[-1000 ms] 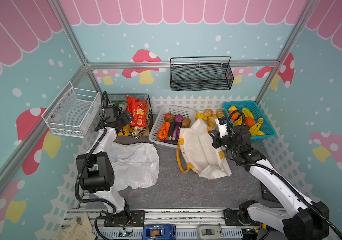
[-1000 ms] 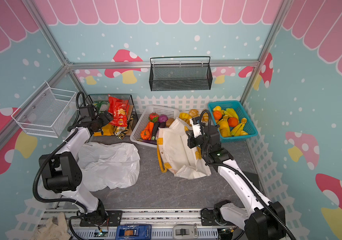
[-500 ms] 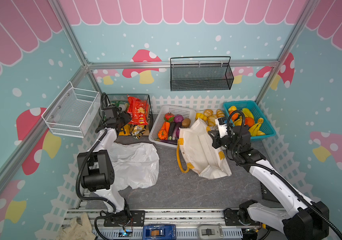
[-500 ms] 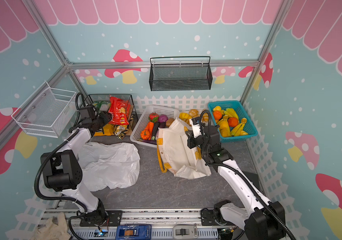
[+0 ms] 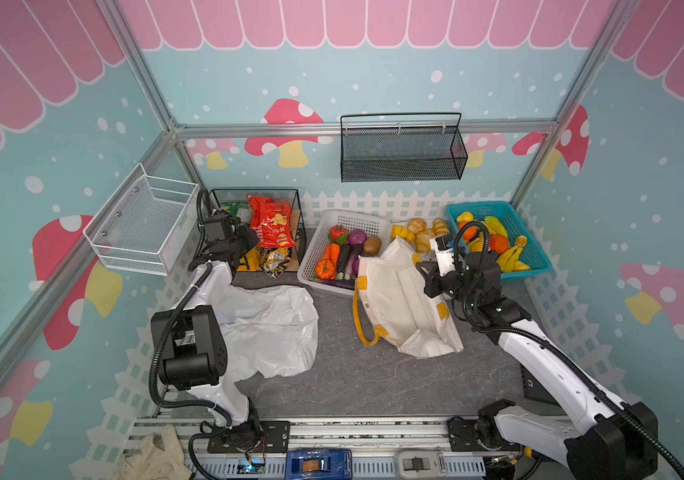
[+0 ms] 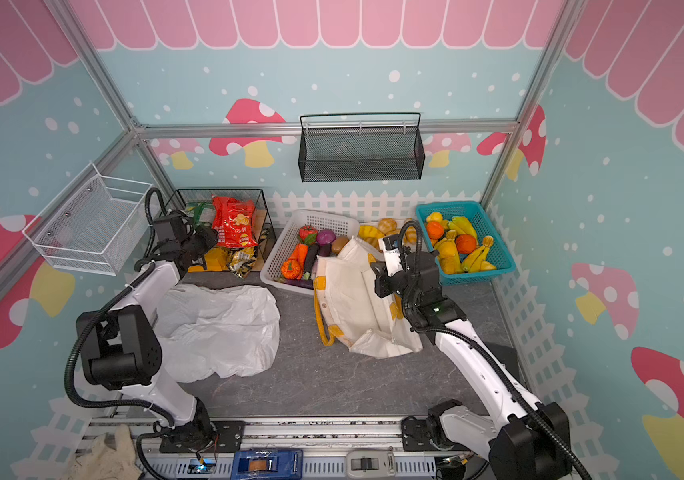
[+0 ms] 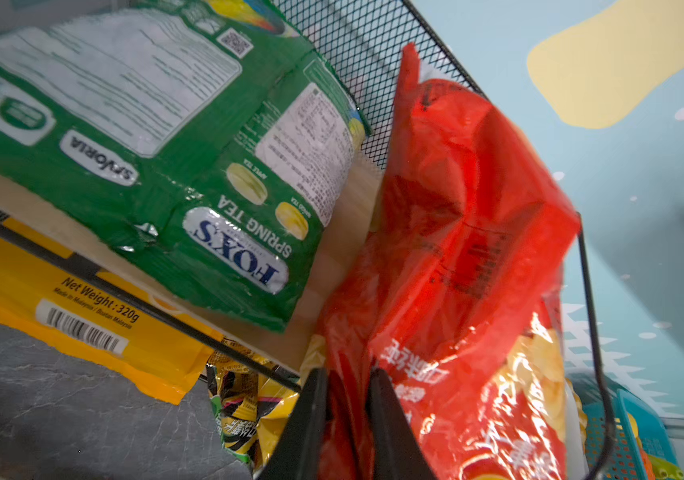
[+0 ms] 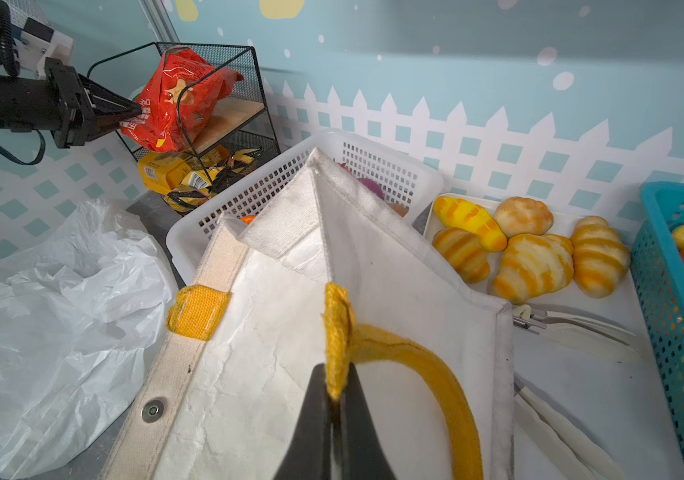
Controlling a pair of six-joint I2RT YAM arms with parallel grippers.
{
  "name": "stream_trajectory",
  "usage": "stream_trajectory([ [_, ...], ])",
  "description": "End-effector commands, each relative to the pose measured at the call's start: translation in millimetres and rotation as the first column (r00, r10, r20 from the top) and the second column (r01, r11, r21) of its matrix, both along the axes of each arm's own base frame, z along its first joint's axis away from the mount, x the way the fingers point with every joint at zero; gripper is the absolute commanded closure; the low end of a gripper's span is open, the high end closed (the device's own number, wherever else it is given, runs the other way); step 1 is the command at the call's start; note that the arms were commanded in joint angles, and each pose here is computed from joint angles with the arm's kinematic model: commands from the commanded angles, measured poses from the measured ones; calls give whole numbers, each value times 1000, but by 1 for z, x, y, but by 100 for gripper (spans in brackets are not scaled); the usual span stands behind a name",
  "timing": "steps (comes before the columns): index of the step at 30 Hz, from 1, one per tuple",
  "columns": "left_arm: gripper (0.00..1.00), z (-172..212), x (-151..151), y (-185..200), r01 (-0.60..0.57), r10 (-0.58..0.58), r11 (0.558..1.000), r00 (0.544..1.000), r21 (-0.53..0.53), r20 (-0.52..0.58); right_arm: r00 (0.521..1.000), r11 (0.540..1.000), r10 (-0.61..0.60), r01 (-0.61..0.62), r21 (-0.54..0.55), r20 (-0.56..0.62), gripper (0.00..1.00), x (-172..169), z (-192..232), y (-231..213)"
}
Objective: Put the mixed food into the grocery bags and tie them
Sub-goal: 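Grasp the red Lay's chip bag on the wire rack with the left gripper, then carry the red chip bag into the tote held open by the right gripper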
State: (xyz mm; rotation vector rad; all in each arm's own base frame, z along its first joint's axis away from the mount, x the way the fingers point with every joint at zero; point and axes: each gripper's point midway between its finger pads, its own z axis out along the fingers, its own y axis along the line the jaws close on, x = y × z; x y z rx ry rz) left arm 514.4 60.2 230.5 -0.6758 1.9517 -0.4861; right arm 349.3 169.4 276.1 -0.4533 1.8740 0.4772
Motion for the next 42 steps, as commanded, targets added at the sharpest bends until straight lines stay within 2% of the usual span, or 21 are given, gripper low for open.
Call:
stream_trajectory([
  [1,92,45,-8,-2,9,-9,1000,994,5,113,999,1000,-13,13,13,42,100,3,8,-2],
  [3,99,62,-13,-6,22,-21,1000,987,-9,156,999,999,-31,30,19,42,100,4,7,-5],
  [9,100,126,-43,-27,68,-60,998,953,-17,296,996,996,-83,81,38,46,100,4,7,-12],
  [14,100,177,-91,-66,119,-125,992,922,39,366,991,991,-131,129,36,43,100,6,5,-21],
  [17,100,191,-130,-108,161,-194,980,907,118,374,989,989,-142,141,41,33,100,8,3,-25],
  [20,100,180,-165,-167,281,-324,944,886,172,331,991,989,-135,134,59,11,100,9,0,-27],
  [24,100,134,-204,-245,486,-520,850,836,204,176,992,987,-128,128,93,-5,100,11,2,-32],
  [28,100,97,-237,-310,636,-658,745,751,200,61,992,984,-127,126,125,0,100,11,8,-38],
  [32,100,68,-246,-359,721,-733,660,680,210,-31,994,981,-112,112,158,-7,100,8,8,-35],
  [36,100,46,-230,-379,727,-723,643,680,241,-122,997,977,-78,80,196,-20,100,3,6,-29],
  [39,100,34,-209,-383,684,-664,668,726,292,-179,999,972,-45,51,229,-30,100,-2,5,-24],
  [42,100,30,-194,-396,671,-647,677,738,303,-190,999,968,-21,30,248,-37,100,-4,1,-20],
])
